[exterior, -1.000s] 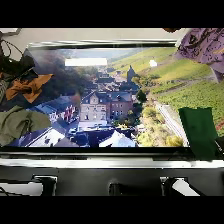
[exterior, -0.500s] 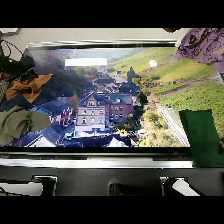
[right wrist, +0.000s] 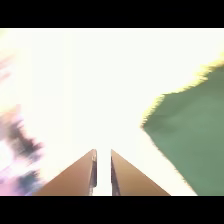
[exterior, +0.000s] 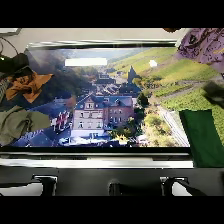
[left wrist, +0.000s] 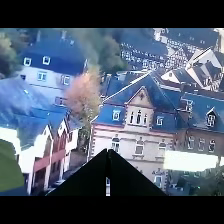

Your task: Fold the clothes and pants, and hang the long-sleeved shirts on hangers.

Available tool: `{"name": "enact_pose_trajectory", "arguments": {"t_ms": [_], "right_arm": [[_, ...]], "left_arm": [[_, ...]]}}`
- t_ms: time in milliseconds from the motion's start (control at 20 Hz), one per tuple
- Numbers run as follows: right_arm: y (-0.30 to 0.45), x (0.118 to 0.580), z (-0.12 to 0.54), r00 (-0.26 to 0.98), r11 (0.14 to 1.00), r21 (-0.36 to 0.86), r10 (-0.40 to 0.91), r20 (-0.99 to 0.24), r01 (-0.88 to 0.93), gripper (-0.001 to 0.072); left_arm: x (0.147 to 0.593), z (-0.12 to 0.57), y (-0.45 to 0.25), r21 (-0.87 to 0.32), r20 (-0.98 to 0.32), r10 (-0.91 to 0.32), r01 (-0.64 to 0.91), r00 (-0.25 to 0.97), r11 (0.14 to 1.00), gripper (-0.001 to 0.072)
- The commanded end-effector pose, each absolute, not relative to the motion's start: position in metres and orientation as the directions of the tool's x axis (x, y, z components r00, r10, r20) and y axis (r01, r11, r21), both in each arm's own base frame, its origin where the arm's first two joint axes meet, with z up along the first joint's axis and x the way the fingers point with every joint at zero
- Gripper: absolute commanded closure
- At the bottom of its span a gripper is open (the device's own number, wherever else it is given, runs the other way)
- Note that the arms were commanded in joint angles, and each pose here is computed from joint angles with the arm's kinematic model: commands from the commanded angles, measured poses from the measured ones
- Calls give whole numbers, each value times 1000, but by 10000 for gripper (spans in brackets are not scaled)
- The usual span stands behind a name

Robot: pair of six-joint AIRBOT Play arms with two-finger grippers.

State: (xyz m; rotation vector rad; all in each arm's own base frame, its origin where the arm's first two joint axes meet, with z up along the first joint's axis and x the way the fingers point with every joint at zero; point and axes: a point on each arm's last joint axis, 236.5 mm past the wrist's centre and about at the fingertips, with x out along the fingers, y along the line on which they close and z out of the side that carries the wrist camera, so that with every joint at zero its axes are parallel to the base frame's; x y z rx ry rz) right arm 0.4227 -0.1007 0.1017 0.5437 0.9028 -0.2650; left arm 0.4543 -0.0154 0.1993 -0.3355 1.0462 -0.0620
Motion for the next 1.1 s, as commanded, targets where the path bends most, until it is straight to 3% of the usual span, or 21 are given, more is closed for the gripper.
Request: {"name": "enact_pose_trajectory", "arguments": {"t_ms": [0,50,150,300,1050], "right_arm": [[63,445,123,620,937,348,256,-742,30,601],[100,438,122,596,941,333,304,-743,-65,602],[158,420,121,550,928,302,372,-748,-217,678],[204,402,122,519,901,286,423,-743,-325,679],[209,403,125,527,898,281,429,-733,-339,678]], "left_arm": [[436,222,-24,-262,-811,-210,-19,546,965,684],[428,220,-29,-237,-813,-206,14,544,971,684],[413,211,-41,-193,-818,-196,63,541,979,684],[405,205,-56,-193,-805,-212,93,554,977,683],[404,204,-59,-198,-808,-217,94,548,976,682]]}}
